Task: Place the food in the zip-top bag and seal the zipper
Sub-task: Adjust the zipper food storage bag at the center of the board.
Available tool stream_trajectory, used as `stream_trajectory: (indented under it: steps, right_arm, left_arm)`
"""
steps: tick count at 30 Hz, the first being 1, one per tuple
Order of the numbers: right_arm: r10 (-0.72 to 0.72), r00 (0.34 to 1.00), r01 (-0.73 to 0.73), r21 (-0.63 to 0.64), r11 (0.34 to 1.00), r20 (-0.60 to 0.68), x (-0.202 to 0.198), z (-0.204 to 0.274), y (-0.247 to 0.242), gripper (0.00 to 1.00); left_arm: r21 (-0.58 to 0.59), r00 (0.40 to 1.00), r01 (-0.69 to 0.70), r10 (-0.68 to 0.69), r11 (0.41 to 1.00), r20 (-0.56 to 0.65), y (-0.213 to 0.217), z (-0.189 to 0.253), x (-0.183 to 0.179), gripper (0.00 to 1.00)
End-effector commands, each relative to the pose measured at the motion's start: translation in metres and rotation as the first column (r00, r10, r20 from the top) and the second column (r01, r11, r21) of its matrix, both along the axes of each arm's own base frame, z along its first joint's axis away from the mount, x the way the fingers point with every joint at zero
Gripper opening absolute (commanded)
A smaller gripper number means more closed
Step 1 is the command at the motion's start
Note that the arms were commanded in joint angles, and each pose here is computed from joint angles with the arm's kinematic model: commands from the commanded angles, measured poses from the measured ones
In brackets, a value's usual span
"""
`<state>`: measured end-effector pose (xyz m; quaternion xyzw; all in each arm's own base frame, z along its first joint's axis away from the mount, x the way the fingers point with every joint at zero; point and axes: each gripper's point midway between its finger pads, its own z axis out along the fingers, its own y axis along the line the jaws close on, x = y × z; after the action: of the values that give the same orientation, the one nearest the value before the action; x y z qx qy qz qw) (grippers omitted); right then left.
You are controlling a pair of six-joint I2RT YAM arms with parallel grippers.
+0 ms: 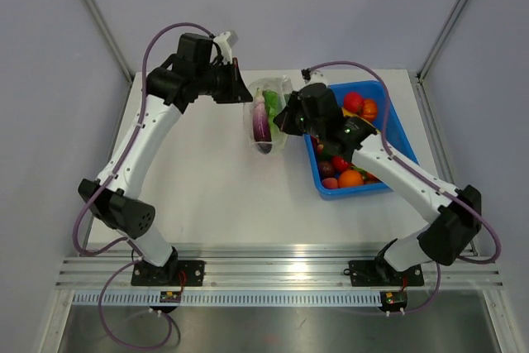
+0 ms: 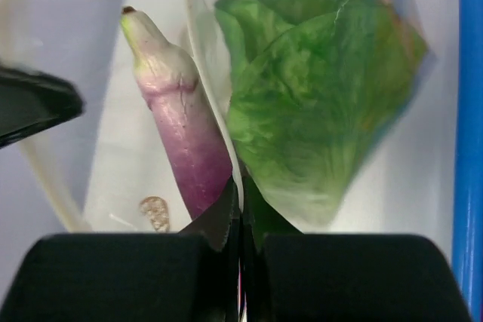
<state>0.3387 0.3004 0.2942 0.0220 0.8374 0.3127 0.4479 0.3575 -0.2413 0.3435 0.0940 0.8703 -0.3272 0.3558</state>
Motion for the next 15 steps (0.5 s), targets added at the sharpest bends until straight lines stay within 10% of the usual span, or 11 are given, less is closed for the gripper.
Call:
stream_trajectory:
  steps: [1,9,13,15]
  right_arm:
    - [-0.048,0.983,0.038,-0.057,0.998,-0.18,0.001,-0.084,0.008,0.0]
    - [-0.11,0.982,0.11,-0.013,0.994,-0.156,0.001,-0.078,-0.002,0.0]
    - [-0.116,0.979,0.124,0.039,0.991,-0.168,-0.002,-0.072,0.0,0.0]
    - [-0.105,0.978,0.121,0.079,0.99,-0.18,-0.004,-0.065,0.004,0.0]
  left_arm:
    - [0.079,0.992,0.008,0.002,0.997,-0.124,-0.003,-0.061,0.011,0.0]
    - [0.105,0.996,0.033,-0.023,0.994,-0.091,0.0,-0.057,0.012,0.07]
    - [0.113,0.994,0.074,-0.063,0.991,-0.094,0.001,-0.058,0.002,0.77]
    - [0.144,0.995,0.076,-0.065,0.987,-0.074,0.009,-0.061,-0.004,0.87]
